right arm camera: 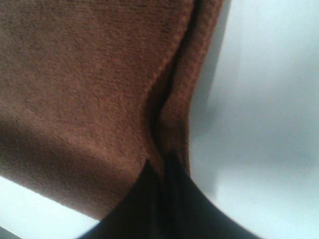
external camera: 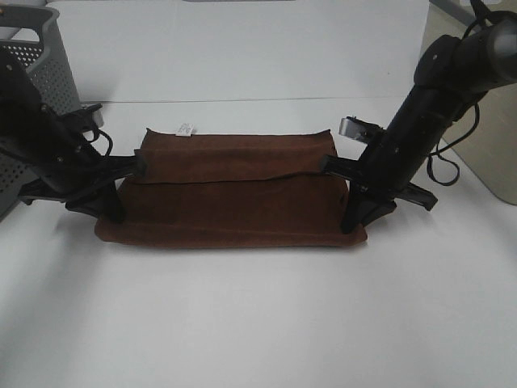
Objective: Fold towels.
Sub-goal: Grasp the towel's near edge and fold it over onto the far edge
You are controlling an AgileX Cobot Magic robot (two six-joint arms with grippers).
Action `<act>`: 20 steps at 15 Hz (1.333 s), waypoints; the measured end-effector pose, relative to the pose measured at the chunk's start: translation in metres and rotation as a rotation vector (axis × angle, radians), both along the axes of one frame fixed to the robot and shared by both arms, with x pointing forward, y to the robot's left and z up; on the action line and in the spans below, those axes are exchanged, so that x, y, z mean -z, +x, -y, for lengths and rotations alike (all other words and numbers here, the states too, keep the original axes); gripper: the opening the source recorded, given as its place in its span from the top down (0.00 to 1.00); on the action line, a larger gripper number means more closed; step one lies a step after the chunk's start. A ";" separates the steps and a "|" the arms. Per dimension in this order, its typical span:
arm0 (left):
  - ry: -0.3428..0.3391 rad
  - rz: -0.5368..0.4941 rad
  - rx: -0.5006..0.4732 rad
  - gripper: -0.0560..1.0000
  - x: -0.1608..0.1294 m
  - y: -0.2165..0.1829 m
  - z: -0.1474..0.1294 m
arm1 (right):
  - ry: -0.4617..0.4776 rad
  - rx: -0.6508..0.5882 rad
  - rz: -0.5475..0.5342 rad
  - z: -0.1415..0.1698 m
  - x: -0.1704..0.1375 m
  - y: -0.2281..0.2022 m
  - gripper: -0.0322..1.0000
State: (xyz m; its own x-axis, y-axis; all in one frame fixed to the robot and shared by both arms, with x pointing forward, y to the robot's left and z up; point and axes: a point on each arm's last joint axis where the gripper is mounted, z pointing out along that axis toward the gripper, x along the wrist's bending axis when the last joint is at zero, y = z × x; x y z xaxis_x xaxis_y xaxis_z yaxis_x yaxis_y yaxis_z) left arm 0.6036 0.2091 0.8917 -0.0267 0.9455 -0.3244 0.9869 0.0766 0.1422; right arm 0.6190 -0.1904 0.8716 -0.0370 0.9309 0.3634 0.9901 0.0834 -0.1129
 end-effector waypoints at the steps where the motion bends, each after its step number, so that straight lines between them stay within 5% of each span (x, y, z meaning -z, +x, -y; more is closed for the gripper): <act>1: -0.001 0.018 -0.001 0.95 -0.005 0.000 0.000 | 0.000 0.001 0.017 0.000 -0.004 -0.001 0.97; 6: -0.038 0.115 -0.022 0.95 -0.042 0.029 0.007 | 0.030 -0.045 0.202 -0.005 -0.053 0.031 0.97; 12: -0.027 0.317 -0.184 0.95 -0.061 0.060 -0.008 | 0.043 0.028 0.421 -0.009 -0.085 0.065 0.97; 17: -0.004 0.423 -0.261 0.94 -0.028 0.083 -0.012 | 0.021 0.064 0.439 -0.011 -0.038 0.089 0.97; 19: 0.005 0.413 -0.238 0.82 -0.013 0.095 -0.009 | 0.022 0.096 0.435 -0.012 -0.016 0.094 0.97; 20: 0.003 0.398 -0.221 0.69 -0.010 0.100 -0.007 | 0.029 0.110 0.427 -0.012 -0.010 0.095 0.92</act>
